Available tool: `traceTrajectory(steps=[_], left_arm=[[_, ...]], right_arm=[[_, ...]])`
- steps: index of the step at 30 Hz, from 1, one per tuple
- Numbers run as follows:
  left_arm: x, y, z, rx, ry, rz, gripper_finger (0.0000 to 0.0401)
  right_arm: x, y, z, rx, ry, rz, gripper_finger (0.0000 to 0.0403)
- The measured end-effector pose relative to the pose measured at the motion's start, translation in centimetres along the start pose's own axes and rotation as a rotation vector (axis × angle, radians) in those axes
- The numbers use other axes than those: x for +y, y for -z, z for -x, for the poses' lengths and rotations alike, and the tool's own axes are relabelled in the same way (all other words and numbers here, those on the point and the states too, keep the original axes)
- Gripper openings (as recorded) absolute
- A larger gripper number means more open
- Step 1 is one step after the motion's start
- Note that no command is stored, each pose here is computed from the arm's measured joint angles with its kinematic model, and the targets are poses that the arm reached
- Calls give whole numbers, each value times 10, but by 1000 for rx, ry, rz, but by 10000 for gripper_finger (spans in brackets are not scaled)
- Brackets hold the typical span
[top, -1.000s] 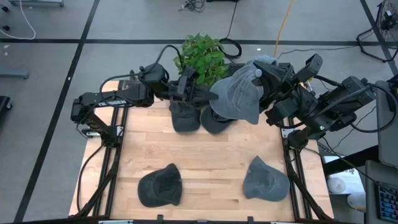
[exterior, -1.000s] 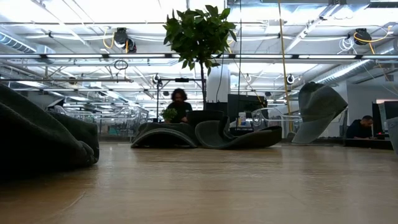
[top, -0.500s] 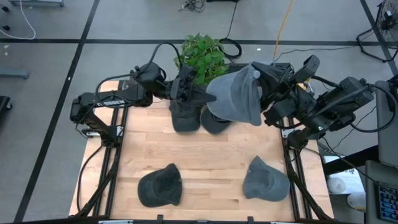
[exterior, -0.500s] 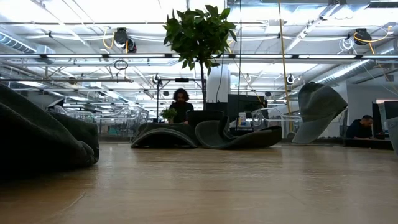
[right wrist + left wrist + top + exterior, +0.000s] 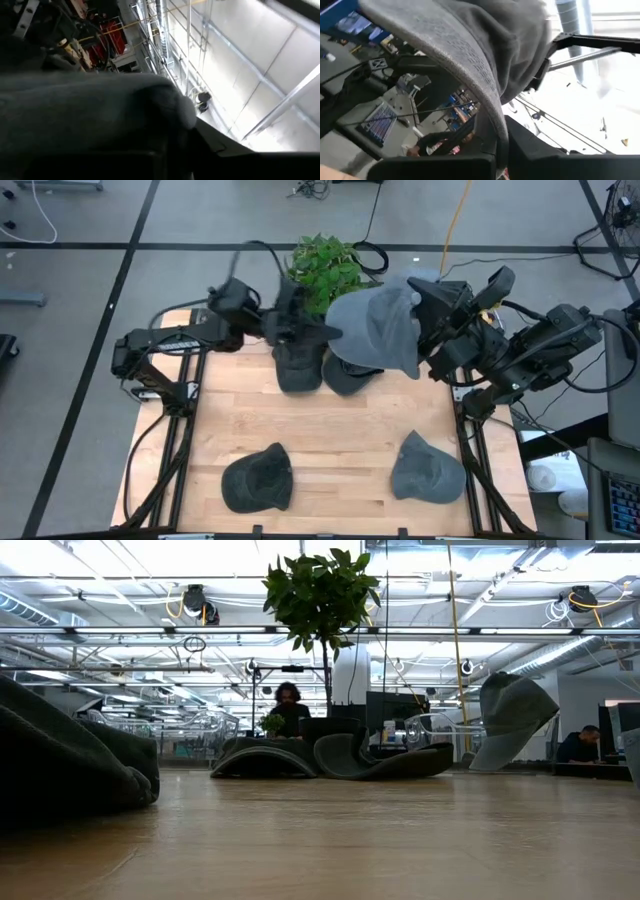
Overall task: Pick & Place hat
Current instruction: Put the top gray cap into the right transparent bin
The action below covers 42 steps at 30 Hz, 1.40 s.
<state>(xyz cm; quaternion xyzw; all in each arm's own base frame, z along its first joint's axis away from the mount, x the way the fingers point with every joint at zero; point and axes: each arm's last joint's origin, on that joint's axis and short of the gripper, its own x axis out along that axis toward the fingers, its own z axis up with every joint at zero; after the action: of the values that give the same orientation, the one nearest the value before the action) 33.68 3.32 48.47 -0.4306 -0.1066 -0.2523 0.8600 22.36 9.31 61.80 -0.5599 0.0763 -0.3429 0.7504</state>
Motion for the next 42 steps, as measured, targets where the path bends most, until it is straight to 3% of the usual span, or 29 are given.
traceTrajectory(steps=[5, 12, 19, 27, 32, 36, 42], left_arm=[[-33, -10, 14, -26, 68, -116, 9], [-75, -23, 40, -61, 111, -395, 9], [-91, -25, 53, -54, 109, -649, 9], [-98, -22, 66, 14, 26, -883, 9], [-100, -19, 76, 66, -77, -971, 9], [-102, -17, 83, 94, -142, -1054, 9], [-105, -14, 88, 129, -169, -1118, 9]], right_arm=[[0, 1, 0, 38, -1, -91, 92], [-1, 6, -6, 95, 22, -283, 137], [1, 13, -10, 230, 64, -620, 155], [4, 3, 4, 178, 25, -897, 196], [11, -5, 12, 72, -73, -1075, 240], [16, 2, 10, -55, -267, -1239, 263], [25, 16, -8, -86, -390, -1247, 270]])
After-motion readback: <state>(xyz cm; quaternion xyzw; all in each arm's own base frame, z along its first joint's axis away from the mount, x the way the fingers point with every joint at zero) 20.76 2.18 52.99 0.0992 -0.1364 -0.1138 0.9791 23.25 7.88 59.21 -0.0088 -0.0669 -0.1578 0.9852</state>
